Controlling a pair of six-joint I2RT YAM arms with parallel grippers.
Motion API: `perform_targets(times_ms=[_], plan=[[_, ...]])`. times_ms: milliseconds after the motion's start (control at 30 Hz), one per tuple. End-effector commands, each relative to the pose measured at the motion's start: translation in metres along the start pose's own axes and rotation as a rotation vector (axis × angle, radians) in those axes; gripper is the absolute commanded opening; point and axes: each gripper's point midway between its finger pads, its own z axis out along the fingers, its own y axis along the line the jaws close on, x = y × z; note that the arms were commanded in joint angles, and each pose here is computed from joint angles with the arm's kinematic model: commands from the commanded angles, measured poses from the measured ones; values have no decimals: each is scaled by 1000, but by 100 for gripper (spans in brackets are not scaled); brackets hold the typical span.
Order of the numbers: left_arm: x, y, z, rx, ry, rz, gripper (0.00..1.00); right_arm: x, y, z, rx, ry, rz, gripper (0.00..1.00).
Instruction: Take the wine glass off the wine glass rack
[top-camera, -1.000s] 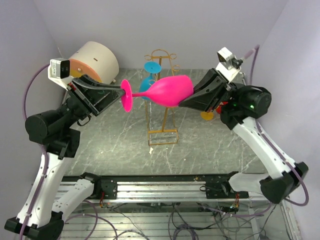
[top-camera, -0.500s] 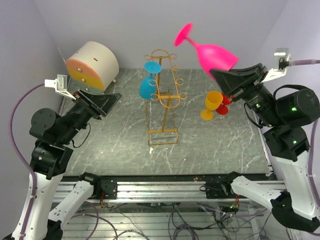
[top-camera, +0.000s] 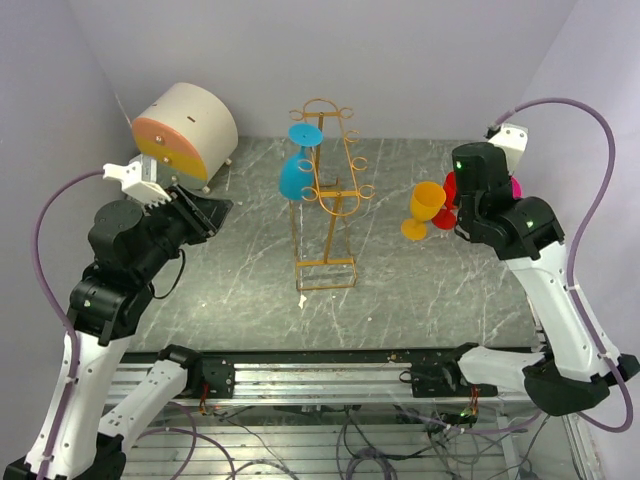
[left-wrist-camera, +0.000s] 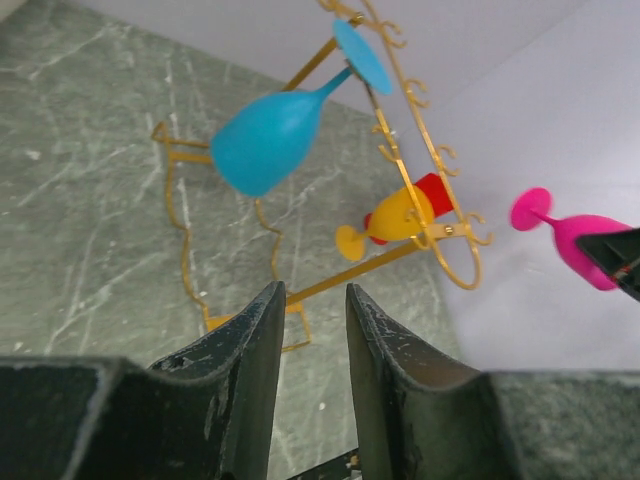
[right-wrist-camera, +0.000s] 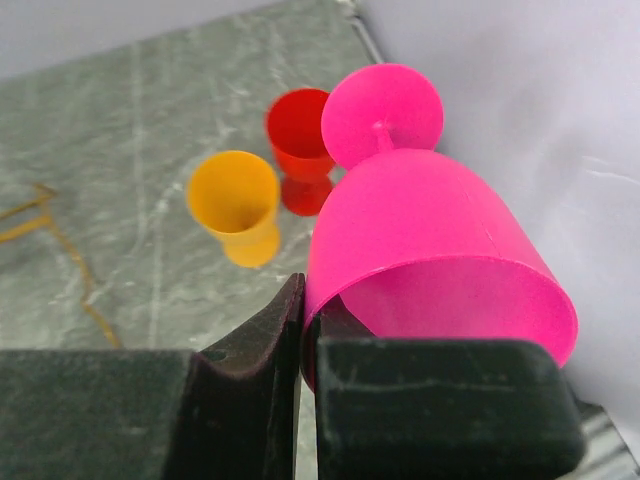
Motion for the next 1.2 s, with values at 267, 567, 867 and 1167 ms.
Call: perform_targets(times_ms=[267, 567, 867, 1167], plan=[[16, 38, 3, -133, 31, 99, 40, 71, -14, 43, -132, 320, -74, 0], [24, 49, 7, -167, 55, 125, 40, 137, 16, 71, -238, 507, -82, 0], [42, 65, 16, -197, 100, 129, 39, 159, 42, 79, -348, 584, -80, 0], [59, 79, 25, -217, 138, 133, 38, 183, 50, 80, -397, 673, -104, 0]])
